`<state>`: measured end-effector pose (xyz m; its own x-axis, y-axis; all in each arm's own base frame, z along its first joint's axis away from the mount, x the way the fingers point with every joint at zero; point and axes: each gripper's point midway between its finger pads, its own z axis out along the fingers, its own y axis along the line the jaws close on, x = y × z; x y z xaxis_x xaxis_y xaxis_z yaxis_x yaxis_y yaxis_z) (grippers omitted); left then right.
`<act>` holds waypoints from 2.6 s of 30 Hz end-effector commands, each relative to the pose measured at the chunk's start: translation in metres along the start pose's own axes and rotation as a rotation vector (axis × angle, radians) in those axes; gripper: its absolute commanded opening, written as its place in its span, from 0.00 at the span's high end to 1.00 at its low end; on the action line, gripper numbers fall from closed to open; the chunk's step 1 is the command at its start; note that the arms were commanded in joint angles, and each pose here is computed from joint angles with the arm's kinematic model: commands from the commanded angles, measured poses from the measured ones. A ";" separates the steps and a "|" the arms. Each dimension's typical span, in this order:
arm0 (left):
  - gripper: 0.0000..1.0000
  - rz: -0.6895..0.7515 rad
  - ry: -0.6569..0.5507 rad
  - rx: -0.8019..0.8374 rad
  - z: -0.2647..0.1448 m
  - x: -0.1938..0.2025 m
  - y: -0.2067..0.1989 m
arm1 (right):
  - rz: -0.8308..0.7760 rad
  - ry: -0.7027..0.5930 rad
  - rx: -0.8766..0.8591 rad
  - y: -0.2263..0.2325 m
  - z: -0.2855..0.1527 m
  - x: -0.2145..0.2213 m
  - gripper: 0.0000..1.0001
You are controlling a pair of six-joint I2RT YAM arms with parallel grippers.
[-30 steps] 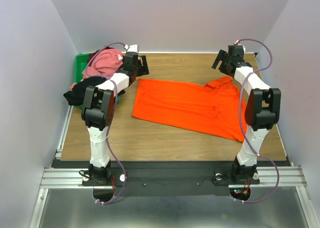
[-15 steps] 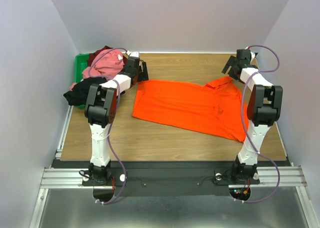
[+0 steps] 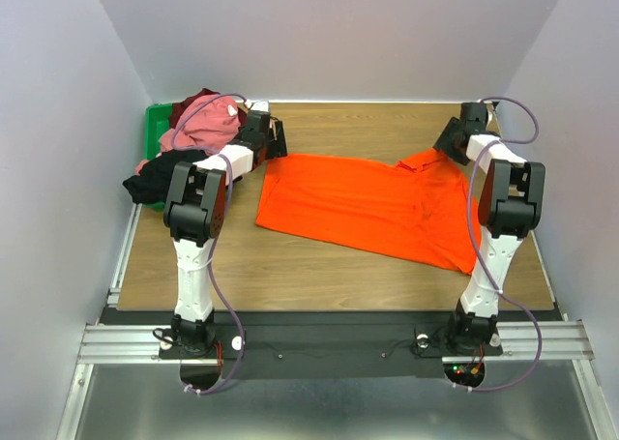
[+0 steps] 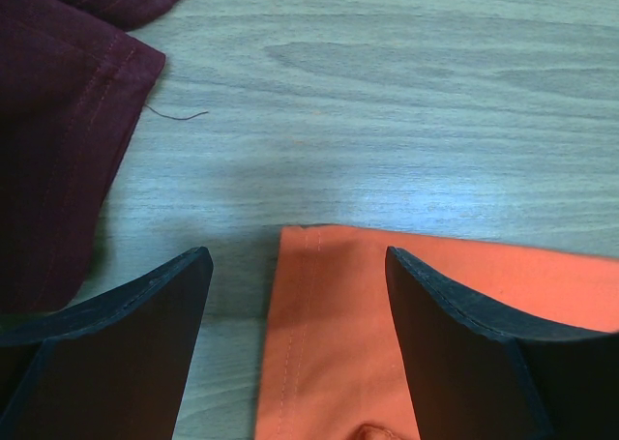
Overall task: Fold and stack the t-shirts
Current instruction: Fold the tshirt
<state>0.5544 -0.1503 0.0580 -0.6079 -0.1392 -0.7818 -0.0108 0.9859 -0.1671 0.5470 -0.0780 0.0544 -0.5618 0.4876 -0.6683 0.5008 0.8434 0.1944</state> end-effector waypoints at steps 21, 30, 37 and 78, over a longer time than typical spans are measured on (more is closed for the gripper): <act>0.16 -0.004 -0.104 -0.005 -0.003 -0.037 -0.002 | 0.042 -0.033 -0.113 0.011 -0.002 -0.011 1.00; 0.16 0.005 -0.104 -0.043 0.004 -0.037 -0.004 | 0.044 -0.040 -0.138 0.012 -0.011 -0.009 1.00; 0.30 0.023 -0.080 -0.039 0.016 -0.029 -0.010 | 0.045 -0.036 -0.146 0.014 -0.011 -0.007 1.00; 1.00 0.005 -0.275 0.005 -0.048 -0.059 -0.011 | 0.062 -0.264 -0.170 -0.003 -0.158 -0.047 0.99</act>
<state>0.5524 -0.1516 0.0930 -0.4684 -0.1391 -0.8725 -0.0110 0.9884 -0.1516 0.4796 -0.0607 0.1581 -0.4204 0.5000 -0.7571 0.4092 0.8493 0.3337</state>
